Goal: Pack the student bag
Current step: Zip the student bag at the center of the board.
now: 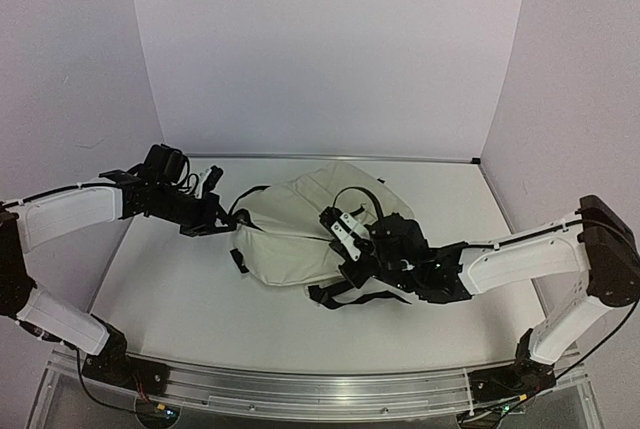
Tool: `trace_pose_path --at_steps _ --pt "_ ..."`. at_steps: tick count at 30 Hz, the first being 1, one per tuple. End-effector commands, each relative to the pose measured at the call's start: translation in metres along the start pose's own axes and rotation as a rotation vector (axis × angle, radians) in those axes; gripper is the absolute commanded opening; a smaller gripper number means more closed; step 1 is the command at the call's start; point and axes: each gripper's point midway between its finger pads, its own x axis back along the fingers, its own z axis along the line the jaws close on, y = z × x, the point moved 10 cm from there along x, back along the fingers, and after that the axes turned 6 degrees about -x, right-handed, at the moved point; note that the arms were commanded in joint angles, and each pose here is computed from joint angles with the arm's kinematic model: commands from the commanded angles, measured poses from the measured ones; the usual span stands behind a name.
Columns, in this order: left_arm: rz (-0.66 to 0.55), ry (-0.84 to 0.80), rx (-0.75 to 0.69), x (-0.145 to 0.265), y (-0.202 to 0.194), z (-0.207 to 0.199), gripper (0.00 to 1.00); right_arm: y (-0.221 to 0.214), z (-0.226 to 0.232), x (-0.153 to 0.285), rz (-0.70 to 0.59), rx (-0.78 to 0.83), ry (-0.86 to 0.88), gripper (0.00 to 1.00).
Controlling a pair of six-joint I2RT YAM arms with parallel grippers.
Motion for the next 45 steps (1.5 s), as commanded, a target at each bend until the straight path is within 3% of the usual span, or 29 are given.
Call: trace_pose_path --at_steps 1,6,11,18,25,31,33,36,40,43,45 --pt "-0.131 -0.145 -0.092 0.015 0.025 -0.009 0.00 0.043 -0.012 0.010 -0.065 -0.087 -0.023 0.00" --pt "-0.123 -0.217 -0.091 0.016 0.009 -0.011 0.00 0.068 0.011 0.002 -0.122 -0.073 0.047 0.24" --pt "-0.115 -0.221 -0.077 0.015 -0.003 -0.008 0.00 0.088 0.028 -0.018 -0.155 -0.060 0.117 0.53" --pt "-0.114 -0.233 -0.068 0.012 -0.007 -0.007 0.00 0.094 0.060 -0.052 -0.142 -0.001 0.190 0.66" --pt "-0.109 -0.238 -0.061 0.008 -0.010 -0.004 0.00 0.079 0.083 -0.085 -0.081 0.050 0.205 0.69" --pt "-0.110 -0.227 -0.056 0.009 -0.010 -0.004 0.00 0.070 0.090 -0.101 -0.051 0.088 0.121 0.67" --pt "-0.112 -0.220 -0.054 0.009 -0.010 -0.004 0.00 0.069 0.091 -0.108 -0.035 0.108 0.049 0.59" --pt "-0.122 -0.182 -0.045 0.010 -0.008 -0.003 0.00 0.071 0.090 -0.109 -0.029 0.119 -0.003 0.37" --pt "-0.167 -0.112 -0.026 0.017 -0.005 -0.002 0.00 0.079 0.088 -0.095 -0.049 0.099 0.035 0.26" --pt "-0.199 -0.074 -0.020 0.022 -0.001 -0.002 0.00 0.080 0.082 -0.077 -0.053 0.072 0.059 0.08" --pt "-0.210 -0.054 -0.015 0.024 0.002 -0.001 0.00 0.079 0.078 -0.064 -0.052 0.050 0.084 0.01"
